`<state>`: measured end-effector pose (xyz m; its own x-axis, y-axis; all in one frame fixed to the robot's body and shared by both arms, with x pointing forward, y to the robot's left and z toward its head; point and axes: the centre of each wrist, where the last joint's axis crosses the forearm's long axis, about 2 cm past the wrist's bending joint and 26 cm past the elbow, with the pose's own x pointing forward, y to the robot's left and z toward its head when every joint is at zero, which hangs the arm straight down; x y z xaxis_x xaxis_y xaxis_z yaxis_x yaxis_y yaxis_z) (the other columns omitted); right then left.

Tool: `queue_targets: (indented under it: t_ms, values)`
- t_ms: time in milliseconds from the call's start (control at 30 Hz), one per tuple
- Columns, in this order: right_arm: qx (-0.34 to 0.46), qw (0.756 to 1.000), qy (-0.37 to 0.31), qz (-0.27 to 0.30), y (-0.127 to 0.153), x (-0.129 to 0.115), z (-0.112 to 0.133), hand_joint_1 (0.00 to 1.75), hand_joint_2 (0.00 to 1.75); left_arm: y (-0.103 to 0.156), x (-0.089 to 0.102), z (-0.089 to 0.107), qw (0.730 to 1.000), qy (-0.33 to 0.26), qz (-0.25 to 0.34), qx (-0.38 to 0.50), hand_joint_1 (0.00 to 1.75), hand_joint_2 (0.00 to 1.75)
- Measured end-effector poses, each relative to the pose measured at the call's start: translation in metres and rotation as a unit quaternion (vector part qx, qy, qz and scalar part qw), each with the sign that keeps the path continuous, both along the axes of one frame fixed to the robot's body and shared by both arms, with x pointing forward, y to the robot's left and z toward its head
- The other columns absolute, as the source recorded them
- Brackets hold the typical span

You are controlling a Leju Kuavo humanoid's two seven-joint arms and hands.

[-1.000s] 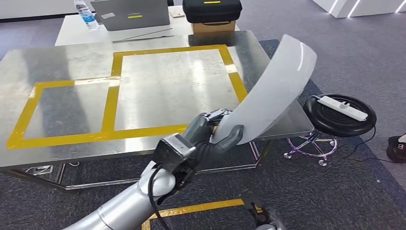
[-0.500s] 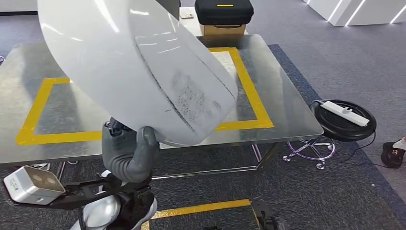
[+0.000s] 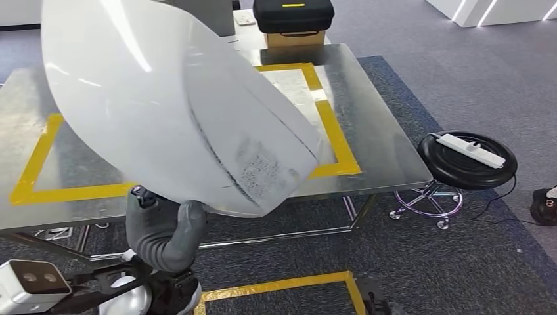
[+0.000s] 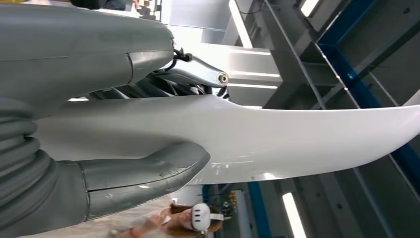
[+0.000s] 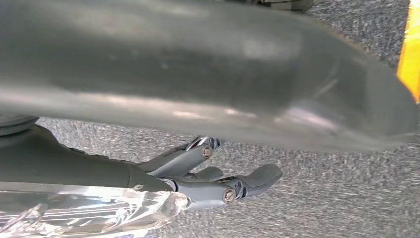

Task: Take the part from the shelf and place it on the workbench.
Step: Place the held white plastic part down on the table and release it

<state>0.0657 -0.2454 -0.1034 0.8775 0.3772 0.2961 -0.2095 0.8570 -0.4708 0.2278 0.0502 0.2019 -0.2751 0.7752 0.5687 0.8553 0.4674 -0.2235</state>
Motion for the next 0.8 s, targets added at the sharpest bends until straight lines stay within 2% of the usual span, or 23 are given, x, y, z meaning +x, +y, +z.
queue_targets:
  t_ms: [800]
  values:
    - [-0.003,1.000,0.001,-0.005,-0.0034,-0.0020,-0.0006,0.00,0.00,0.0011,-0.0029,-0.0021,1.000,-0.011,-0.006,0.003,1.75,1.75]
